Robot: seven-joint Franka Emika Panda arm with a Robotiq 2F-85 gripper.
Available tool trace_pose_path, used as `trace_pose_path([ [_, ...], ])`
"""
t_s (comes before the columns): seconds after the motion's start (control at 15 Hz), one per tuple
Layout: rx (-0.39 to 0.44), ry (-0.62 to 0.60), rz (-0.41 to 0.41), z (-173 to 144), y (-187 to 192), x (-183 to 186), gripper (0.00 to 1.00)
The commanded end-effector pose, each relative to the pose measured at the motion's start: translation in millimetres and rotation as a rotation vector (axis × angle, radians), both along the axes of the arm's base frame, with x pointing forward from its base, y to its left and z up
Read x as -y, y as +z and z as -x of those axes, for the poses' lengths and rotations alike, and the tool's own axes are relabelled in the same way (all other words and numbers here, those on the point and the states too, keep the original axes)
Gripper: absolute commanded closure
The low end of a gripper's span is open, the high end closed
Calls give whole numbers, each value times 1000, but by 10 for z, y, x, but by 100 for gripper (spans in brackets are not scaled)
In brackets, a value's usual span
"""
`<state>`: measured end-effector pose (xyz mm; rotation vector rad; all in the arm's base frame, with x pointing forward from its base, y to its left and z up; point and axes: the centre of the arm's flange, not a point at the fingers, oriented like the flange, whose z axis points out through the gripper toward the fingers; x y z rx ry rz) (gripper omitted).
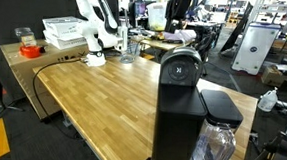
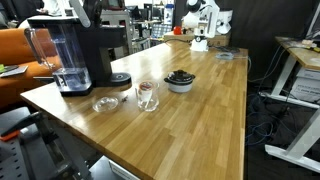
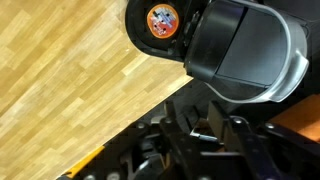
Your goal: Close the coffee machine chamber
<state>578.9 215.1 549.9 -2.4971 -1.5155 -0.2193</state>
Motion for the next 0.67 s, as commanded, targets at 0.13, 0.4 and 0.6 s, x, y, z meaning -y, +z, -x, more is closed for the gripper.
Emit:
trace_pose_path([
  [0.13,21,-21,-57,129,155,26,100],
  [0.4,-43,-21,-151,176,43,-19,100],
  [0.6,-82,-19,-184,241,-1,-69,100],
])
